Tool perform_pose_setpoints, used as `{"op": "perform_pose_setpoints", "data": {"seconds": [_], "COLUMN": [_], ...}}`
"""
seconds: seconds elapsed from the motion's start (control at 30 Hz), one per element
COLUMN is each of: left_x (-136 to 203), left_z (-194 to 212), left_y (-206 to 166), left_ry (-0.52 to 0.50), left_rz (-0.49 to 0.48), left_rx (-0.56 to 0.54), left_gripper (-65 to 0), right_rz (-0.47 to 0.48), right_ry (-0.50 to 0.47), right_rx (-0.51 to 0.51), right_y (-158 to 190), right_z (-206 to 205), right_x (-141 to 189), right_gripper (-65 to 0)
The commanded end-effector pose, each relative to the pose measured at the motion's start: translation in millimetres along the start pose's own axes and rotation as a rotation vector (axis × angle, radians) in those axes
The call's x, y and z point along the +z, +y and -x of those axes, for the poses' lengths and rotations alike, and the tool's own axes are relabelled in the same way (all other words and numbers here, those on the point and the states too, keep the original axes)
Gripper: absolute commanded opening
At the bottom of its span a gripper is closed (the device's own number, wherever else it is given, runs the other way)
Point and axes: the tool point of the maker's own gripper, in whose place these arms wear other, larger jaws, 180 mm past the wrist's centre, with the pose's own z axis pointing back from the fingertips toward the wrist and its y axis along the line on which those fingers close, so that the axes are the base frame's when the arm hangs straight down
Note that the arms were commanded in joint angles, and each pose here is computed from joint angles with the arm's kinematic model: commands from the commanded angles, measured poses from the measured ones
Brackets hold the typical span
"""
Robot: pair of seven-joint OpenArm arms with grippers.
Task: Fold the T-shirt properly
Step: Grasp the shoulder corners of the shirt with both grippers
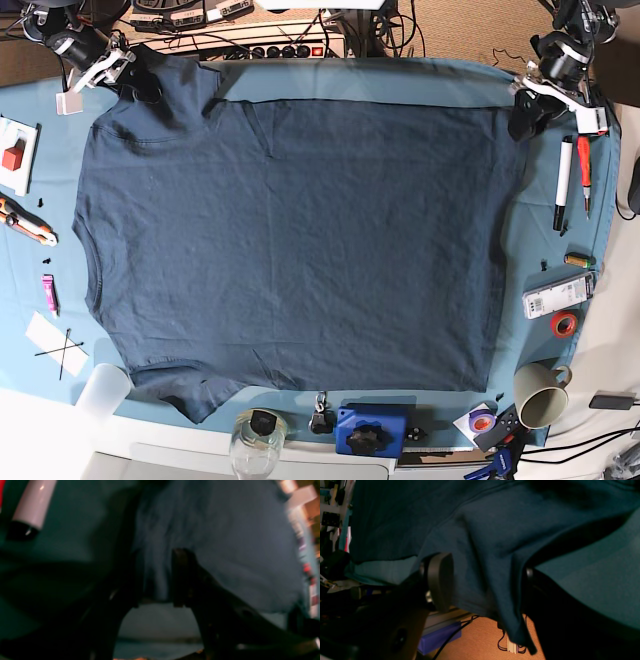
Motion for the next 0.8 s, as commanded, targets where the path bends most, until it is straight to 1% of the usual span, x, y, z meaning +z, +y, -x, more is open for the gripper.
{"op": "perform_pose_setpoints", "data": {"seconds": [0.0,0.03,0.07,0.13,0.17,0.2,0.3,0.33,0.4,0.47,0.63,0.7,0.77], "left_x": [3,2,2,2,2,2,2,2,0,0,-1,-1,-1], "left_z": [-9,-8,-6,-4,-3,-3,-3,-3,-2,-2,15,19,24], "left_y": [-1,0,2,4,8,10,16,19,28,31,25,21,17], "left_ry": [-0.023,-0.013,-0.007,0.007,0.016,0.016,0.016,0.023,0.039,0.041,0.137,0.162,0.184], "left_rz": [0.006,-0.002,-0.009,-0.023,-0.042,-0.056,-0.089,-0.104,-0.154,-0.174,-0.141,-0.12,-0.105], "left_rx": [-0.035,-0.048,-0.056,-0.074,-0.078,-0.07,-0.049,-0.058,-0.06,-0.045,0.005,0.019,0.039], "left_gripper": [-44.6,-41.3,-36.6,-25.8,-21.9,-19.7,-19.5,-19.5,-19.5,-19.5,-20.1,-22.6,-26.5], "right_rz": [0.083,0.083,0.083,0.083,0.083,0.083,0.083,0.083,0.083,0.083,0.083,0.082,0.082], "right_ry": [0.182,0.182,0.182,0.181,0.181,0.179,0.175,0.175,0.174,0.174,0.173,0.172,0.171], "right_rx": [-0.009,-0.01,-0.01,-0.01,-0.01,-0.009,-0.009,-0.009,-0.009,-0.009,-0.009,-0.008,-0.008], "right_y": [-16,-16,-16,-16,-16,-16,-16,-16,-16,-16,-16,-16,-16], "right_z": [37,37,37,37,37,37,36,36,36,36,36,35,35], "right_x": [6,6,6,6,6,6,6,6,6,6,6,5,5], "right_gripper": [-30.0,-30.0,-30.0,-30.0,-30.0,-30.0,-30.0,-30.0,-30.0,-30.0,-30.0,-30.0,-30.0]}}
